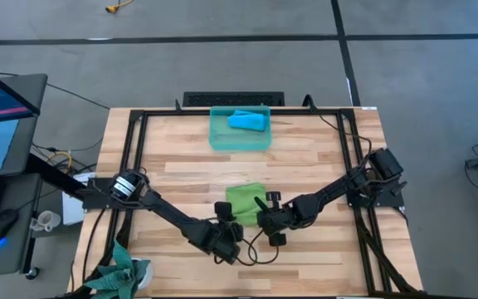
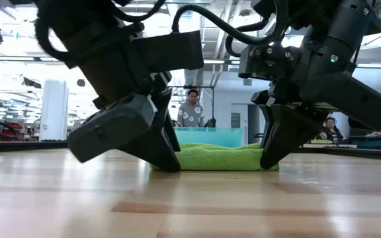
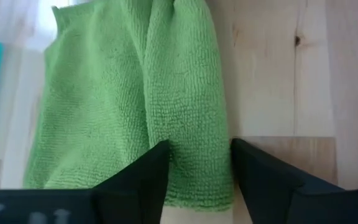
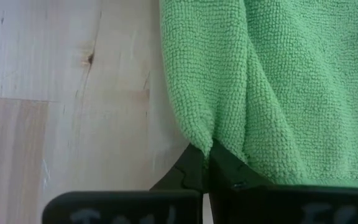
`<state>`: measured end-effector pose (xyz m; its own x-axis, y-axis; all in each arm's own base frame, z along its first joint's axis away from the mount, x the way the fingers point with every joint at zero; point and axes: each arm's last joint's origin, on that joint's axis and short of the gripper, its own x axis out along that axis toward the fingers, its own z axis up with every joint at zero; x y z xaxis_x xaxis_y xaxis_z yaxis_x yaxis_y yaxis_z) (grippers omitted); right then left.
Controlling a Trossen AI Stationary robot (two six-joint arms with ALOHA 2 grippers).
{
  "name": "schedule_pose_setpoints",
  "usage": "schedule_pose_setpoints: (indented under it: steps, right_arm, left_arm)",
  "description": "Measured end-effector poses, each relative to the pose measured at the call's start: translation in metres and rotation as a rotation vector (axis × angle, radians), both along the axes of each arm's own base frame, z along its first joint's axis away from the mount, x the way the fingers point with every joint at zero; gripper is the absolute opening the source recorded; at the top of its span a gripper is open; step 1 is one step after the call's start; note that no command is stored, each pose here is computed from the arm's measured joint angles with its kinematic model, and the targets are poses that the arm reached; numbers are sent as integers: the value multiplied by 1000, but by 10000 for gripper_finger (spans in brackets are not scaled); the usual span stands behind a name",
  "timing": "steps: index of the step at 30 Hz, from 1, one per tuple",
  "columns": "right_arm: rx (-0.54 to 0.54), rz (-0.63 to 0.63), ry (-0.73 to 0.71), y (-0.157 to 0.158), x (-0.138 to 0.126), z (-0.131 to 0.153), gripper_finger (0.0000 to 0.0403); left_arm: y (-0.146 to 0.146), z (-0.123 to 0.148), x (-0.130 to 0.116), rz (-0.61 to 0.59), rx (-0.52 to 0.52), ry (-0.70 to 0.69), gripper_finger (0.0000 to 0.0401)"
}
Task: Roll microfiber towels into tight, uniform cylinder then place into a basket
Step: Roll the green microfiber cloth
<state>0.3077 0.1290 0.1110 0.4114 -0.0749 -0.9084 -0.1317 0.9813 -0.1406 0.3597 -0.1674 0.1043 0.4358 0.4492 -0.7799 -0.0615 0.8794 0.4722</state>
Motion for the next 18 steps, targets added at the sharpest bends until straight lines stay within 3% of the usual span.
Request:
schedule_pose_setpoints:
  steps: [12, 18]
  right_arm:
    - [18, 17, 10, 3, -2, 1, 21]
    - [67, 64, 27, 17, -3, 11, 14]
  left_arm:
    - [15, 2, 7, 53, -155, 41, 13]
    - [12, 16, 12, 87, -287, 68, 15]
